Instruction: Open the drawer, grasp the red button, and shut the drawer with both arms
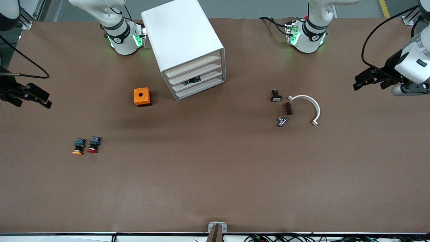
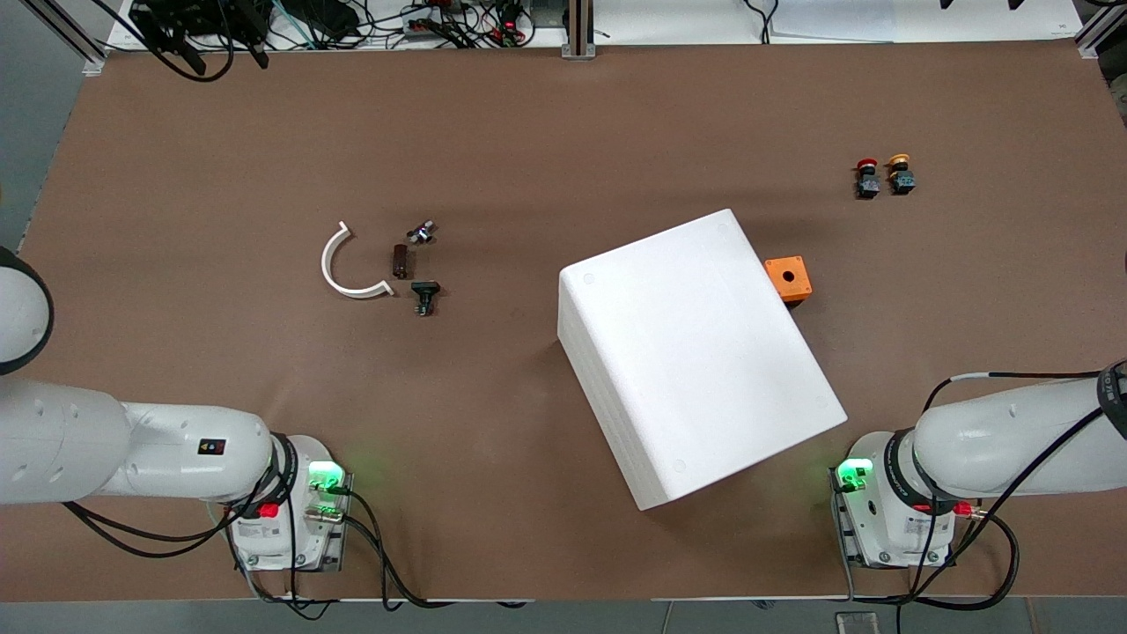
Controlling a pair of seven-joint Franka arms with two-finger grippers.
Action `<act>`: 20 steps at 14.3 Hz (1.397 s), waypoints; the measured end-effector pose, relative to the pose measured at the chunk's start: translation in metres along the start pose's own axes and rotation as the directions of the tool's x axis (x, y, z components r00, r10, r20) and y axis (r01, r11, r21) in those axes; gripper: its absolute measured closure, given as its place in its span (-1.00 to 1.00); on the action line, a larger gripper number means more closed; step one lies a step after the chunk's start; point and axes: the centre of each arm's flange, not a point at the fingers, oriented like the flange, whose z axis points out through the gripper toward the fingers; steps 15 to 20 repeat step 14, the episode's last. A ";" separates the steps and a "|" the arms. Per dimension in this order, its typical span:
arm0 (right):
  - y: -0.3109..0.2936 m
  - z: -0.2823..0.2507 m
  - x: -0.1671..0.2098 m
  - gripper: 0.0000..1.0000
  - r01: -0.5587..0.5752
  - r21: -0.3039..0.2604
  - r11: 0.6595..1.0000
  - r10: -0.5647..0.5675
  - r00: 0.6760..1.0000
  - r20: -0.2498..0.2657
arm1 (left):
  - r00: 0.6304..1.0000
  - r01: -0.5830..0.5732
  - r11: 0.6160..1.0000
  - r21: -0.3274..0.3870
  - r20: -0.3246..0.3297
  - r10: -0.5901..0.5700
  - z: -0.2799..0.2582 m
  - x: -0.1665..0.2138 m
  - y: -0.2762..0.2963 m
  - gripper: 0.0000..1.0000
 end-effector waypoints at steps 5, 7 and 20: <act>0.000 -0.019 0.001 -1.00 0.001 0.001 1.000 -0.001 1.000 -0.027 | 1.000 -0.008 1.000 0.000 0.001 0.008 -0.026 0.000 0.004 -1.00; -0.001 -0.019 0.001 -1.00 0.002 0.001 1.000 -0.002 1.000 -0.027 | 1.000 -0.017 1.000 0.002 0.019 0.017 -0.028 -0.004 0.008 -1.00; 0.000 -0.024 0.002 -1.00 0.001 0.001 1.000 -0.001 0.999 -0.039 | 0.999 -0.022 1.000 0.003 0.027 0.022 -0.026 -0.003 0.012 -1.00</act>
